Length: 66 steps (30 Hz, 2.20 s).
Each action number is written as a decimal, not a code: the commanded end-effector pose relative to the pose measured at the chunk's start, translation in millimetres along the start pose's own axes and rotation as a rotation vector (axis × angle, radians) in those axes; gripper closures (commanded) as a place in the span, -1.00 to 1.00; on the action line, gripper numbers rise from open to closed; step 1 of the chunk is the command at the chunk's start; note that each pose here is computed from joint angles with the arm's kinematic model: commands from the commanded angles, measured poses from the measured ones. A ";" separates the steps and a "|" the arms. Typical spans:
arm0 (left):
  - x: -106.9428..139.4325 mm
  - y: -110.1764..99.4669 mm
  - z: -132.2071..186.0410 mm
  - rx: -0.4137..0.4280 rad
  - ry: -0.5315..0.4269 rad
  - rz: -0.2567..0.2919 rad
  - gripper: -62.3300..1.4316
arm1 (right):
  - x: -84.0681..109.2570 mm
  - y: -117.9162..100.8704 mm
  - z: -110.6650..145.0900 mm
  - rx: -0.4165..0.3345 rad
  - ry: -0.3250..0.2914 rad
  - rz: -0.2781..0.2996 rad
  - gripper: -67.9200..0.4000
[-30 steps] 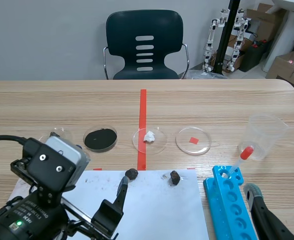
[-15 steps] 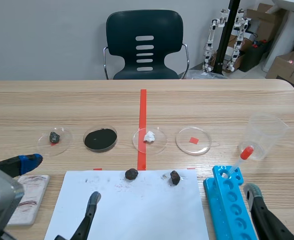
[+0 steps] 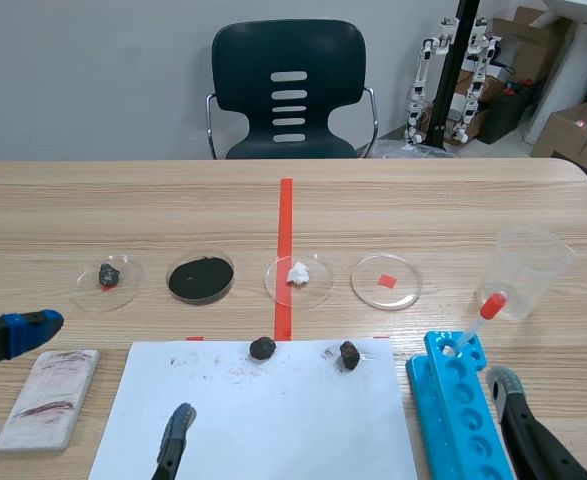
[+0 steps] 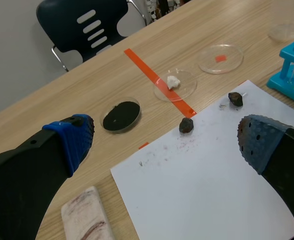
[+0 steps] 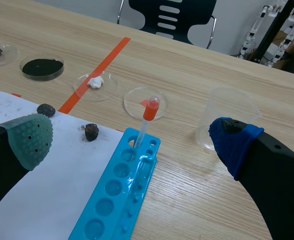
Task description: Return to the home posture
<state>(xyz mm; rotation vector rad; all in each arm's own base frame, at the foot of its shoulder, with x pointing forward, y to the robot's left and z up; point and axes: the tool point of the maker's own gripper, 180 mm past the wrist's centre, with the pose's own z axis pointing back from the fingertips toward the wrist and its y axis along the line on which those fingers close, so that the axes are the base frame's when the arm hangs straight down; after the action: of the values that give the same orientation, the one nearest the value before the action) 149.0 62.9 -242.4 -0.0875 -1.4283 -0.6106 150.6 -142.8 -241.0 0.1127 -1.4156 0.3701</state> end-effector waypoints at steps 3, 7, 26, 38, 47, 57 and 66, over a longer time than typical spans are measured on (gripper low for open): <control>19.6 5.0 -2.8 0.016 -0.058 0.002 -0.93 | 8.7 -3.0 -2.0 -0.010 -0.033 0.001 -1.00; 20.1 5.3 -3.8 0.017 -0.061 0.002 -0.93 | 8.7 -3.0 -2.0 -0.010 -0.033 0.001 -1.00; 22.3 6.1 -4.7 0.019 -0.073 -0.001 -0.93 | 8.7 -3.0 -2.0 -0.010 -0.033 0.001 -1.00; 22.2 6.1 -4.6 0.018 -0.073 0.000 -0.93 | 7.8 -1.7 -3.8 0.019 -0.024 0.019 -1.00; 22.3 6.1 -4.7 0.019 -0.073 -0.001 -0.93 | -18.9 -10.8 -21.1 0.056 0.142 0.095 -1.00; 30.2 6.1 -11.5 0.016 -0.112 0.005 -0.93 | -44.3 -17.2 -20.7 0.040 0.293 0.107 -1.00; 33.9 4.7 -15.2 0.014 -0.127 0.010 -0.93 | -59.9 -19.0 -15.2 0.035 0.386 0.110 -1.00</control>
<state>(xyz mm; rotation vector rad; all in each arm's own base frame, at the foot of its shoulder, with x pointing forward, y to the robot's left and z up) 165.0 49.3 -216.1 -0.1193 -1.5370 -0.6059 160.4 -168.1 -305.9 -0.0091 -1.0095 0.4917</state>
